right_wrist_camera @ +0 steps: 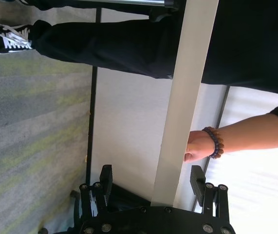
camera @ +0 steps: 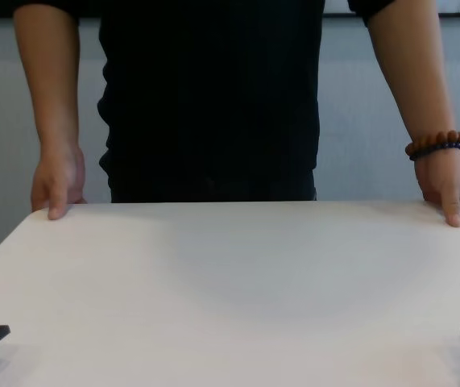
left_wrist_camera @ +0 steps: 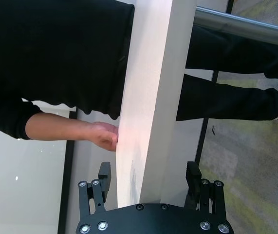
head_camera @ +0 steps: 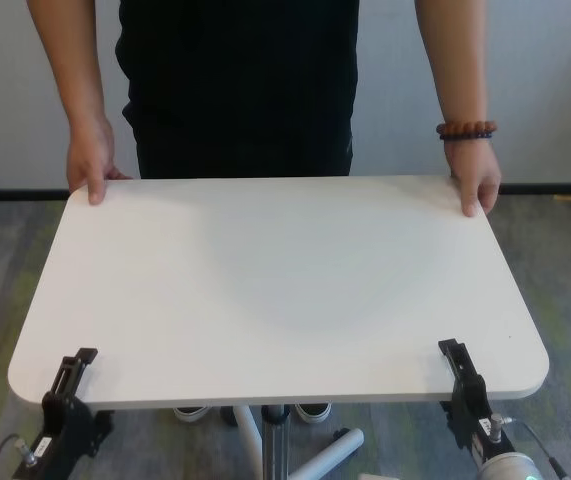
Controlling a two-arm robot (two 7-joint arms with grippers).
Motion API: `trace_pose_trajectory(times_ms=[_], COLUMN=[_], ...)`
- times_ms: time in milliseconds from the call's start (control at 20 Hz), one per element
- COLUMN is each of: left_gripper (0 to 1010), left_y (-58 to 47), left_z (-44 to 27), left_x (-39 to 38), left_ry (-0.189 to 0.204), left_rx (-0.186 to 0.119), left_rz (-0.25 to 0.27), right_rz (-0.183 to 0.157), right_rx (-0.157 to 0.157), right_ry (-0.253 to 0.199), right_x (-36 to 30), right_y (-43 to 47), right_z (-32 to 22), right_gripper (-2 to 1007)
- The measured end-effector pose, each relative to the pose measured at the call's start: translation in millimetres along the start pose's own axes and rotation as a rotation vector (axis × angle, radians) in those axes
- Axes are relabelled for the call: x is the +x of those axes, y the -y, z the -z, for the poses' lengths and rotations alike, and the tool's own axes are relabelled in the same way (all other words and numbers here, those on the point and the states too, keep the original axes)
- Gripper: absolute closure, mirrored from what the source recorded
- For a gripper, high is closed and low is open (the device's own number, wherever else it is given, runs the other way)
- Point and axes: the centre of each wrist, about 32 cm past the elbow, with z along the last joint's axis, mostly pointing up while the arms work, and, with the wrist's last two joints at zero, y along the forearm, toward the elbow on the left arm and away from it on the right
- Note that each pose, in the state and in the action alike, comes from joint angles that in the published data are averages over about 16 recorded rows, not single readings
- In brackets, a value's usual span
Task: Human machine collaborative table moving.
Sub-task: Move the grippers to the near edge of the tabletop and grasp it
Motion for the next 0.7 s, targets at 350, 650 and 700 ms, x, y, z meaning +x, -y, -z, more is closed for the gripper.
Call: trace_pose_trajectory(times_ms=[350,650,700], left_gripper=[10,10,10], left_y=[0.0,0.1,0.1], left_z=[-0.3,-0.7,-0.8], left_x=[-0.1,-0.3,-0.4], left_ry=[-0.001,-0.005,-0.006], left_rx=[0.000,0.002,0.003], left_rz=[0.000,0.004,0.004], right_rz=[0.015,0.025,0.027], right_rx=[-0.007,-0.010,-0.010], right_ry=[0.004,-0.001,-0.003], right_x=[-1.1,-1.5,-1.5], right_y=[-0.8,-1.8,-2.0], right_z=[-0.2,0.2,0.2], right_gripper=[5,5,5])
